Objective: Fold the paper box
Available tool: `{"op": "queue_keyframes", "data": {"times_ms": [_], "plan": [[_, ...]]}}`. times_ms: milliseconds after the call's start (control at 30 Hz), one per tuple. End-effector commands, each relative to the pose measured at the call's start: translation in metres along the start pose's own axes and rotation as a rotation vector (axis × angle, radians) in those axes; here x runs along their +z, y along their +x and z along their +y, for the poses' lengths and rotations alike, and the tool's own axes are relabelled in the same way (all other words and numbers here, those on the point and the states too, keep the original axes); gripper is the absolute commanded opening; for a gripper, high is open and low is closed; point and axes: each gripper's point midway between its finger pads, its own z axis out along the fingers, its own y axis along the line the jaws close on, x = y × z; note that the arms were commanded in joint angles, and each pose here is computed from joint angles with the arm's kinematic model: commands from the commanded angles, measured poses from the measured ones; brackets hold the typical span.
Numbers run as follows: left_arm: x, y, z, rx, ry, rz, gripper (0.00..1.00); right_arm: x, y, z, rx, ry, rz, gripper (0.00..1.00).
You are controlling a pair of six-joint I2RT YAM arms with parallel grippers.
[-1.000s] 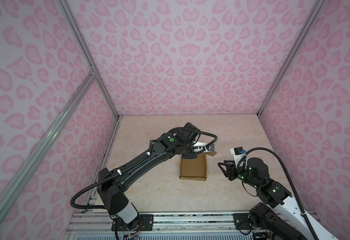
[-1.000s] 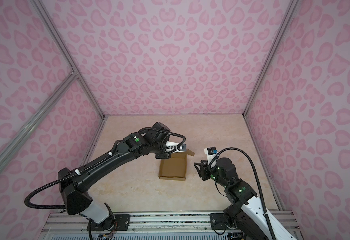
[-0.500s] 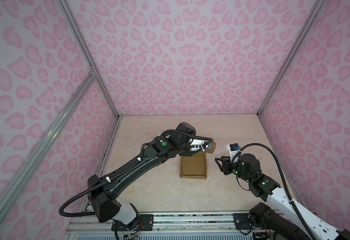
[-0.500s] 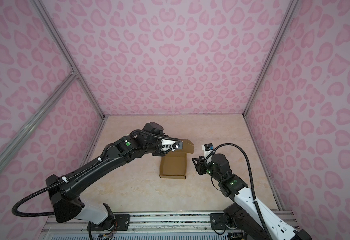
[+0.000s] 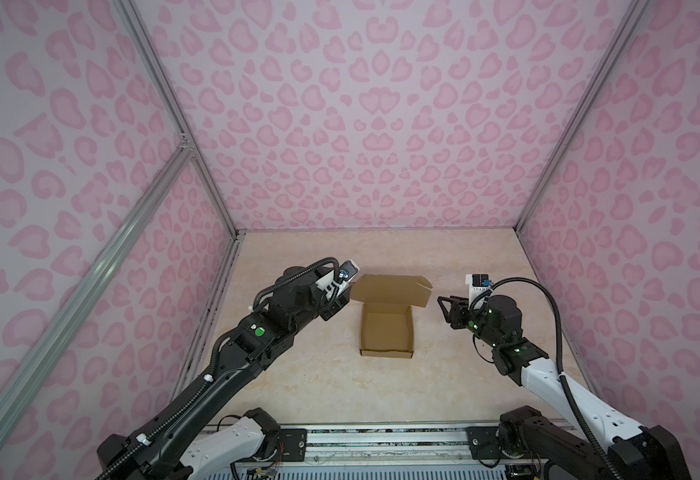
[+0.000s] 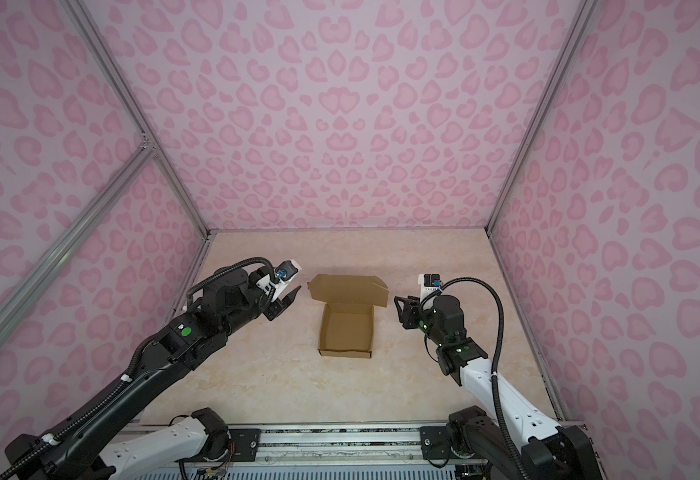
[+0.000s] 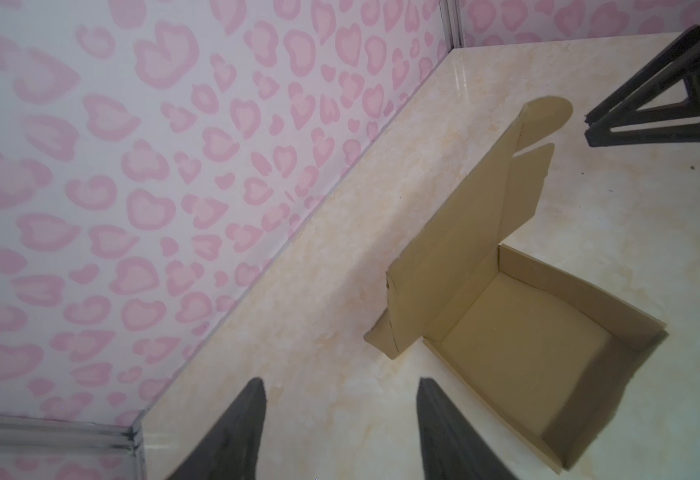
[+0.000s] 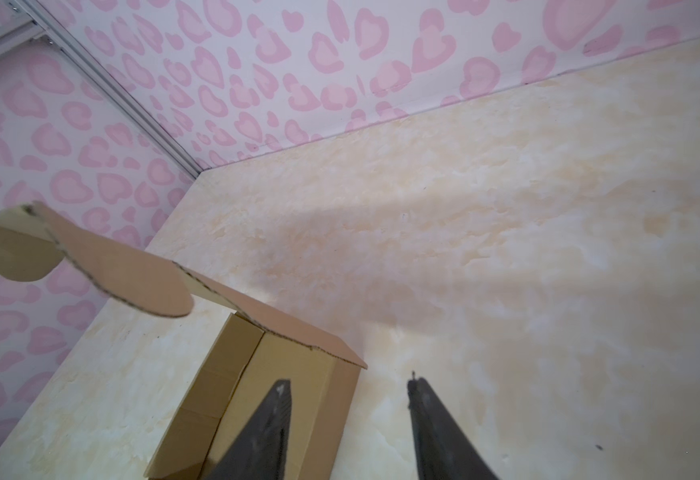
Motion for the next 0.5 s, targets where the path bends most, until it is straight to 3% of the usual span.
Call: {"op": "queue_keyframes", "data": {"times_ms": [0, 167, 467], "plan": [[-0.002, 0.011, -0.008, -0.139, 0.06, -0.054, 0.62, 0.001, -0.012, 0.017, -0.01, -0.104, -0.052, 0.48], [0.013, 0.061, -0.022, -0.061, 0.07, 0.003, 0.63, 0.007, -0.009, 0.022, -0.024, -0.145, -0.048, 0.48], [0.055, 0.073, -0.023, -0.117, 0.139, 0.032, 0.67, 0.011, -0.001, 0.025, -0.031, -0.197, -0.051, 0.48]]}}
